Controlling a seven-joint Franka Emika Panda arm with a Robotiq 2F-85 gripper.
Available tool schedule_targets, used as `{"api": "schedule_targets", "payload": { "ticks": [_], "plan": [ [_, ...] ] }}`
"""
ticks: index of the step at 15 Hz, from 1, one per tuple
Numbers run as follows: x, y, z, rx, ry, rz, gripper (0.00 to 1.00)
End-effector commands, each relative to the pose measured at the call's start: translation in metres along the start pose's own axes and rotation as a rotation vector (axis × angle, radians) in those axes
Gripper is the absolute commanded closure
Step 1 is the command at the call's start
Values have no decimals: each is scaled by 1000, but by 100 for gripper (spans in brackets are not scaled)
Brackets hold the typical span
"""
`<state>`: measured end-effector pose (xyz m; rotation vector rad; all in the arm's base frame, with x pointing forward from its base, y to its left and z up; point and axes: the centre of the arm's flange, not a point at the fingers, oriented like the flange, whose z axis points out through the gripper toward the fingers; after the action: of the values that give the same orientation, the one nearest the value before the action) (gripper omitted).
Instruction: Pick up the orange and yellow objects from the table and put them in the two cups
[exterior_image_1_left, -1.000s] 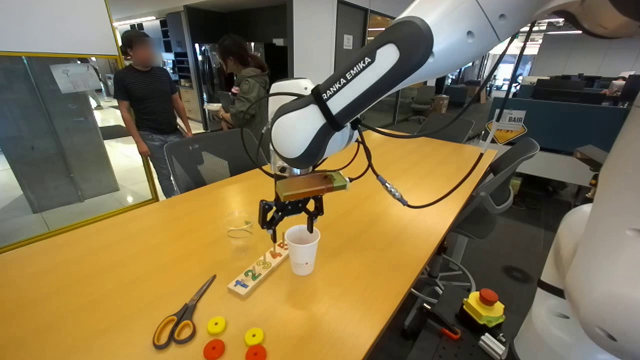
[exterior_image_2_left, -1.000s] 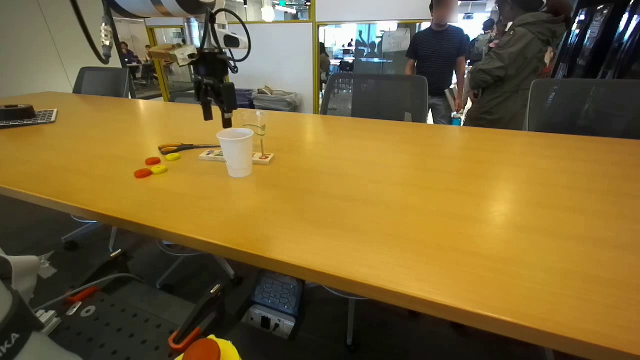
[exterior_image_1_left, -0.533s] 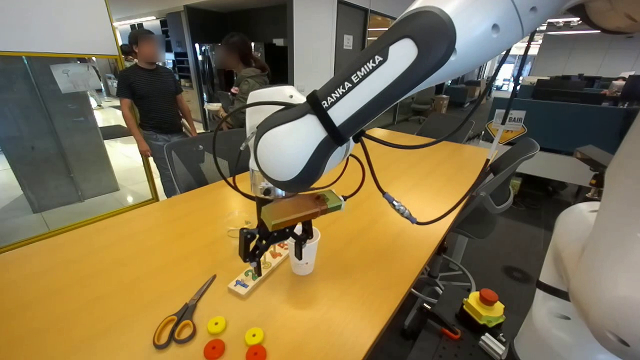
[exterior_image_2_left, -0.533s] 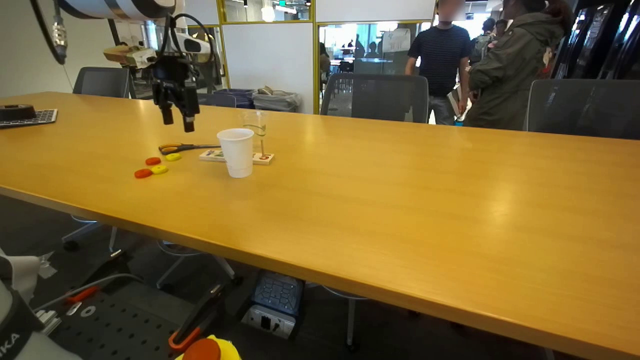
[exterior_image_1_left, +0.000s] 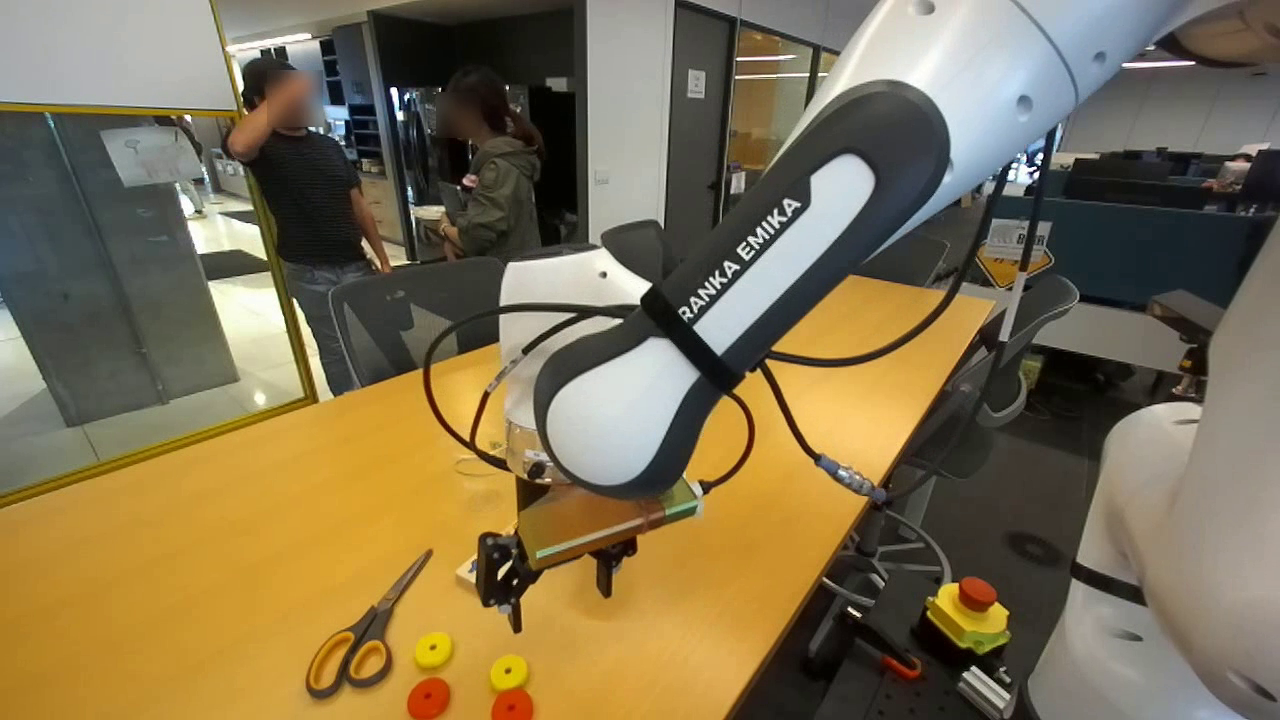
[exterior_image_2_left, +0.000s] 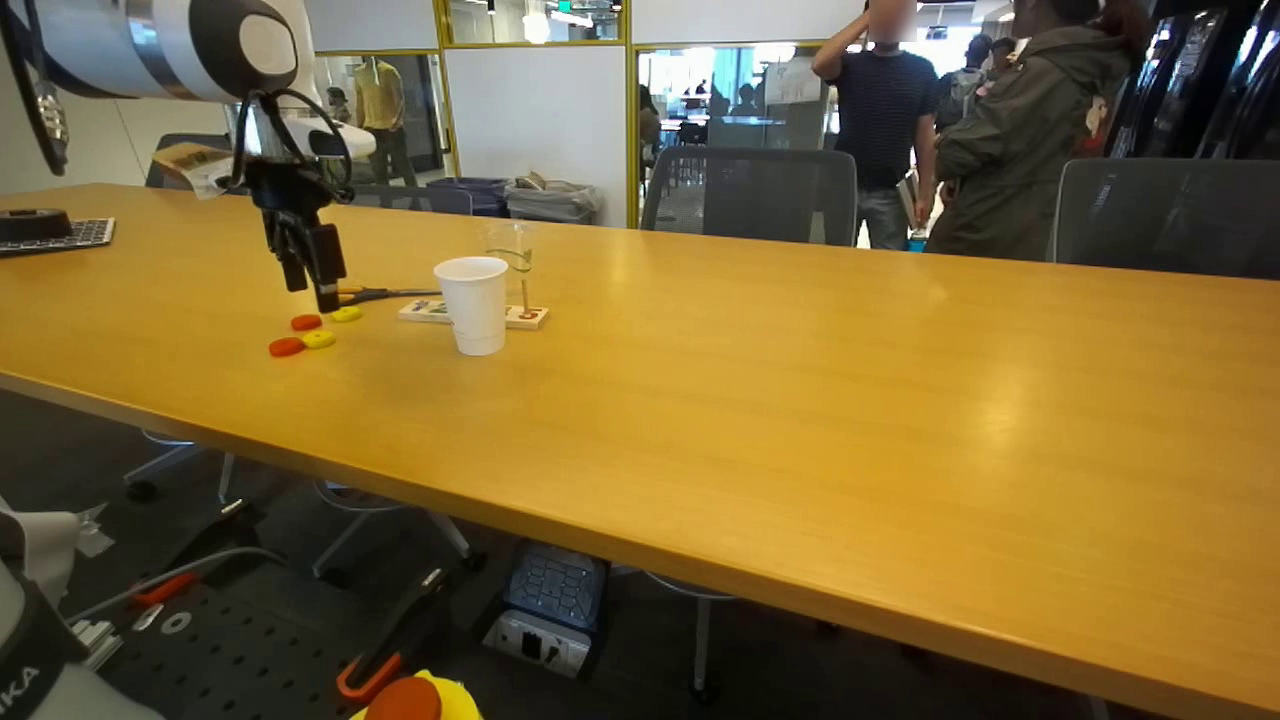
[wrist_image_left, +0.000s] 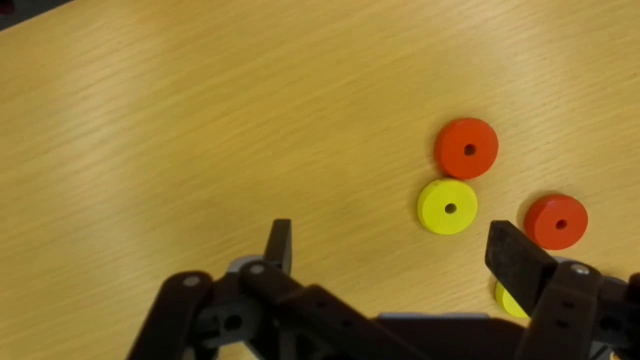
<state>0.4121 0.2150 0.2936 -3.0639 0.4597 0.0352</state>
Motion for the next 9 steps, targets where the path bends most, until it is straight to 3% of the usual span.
{"api": "schedule_targets", "payload": {
  "ticks": [1,9],
  "plan": [
    [-17,-9,13,13,60,47,0],
    [-21,-29,35,28,85,56,0]
  ]
}}
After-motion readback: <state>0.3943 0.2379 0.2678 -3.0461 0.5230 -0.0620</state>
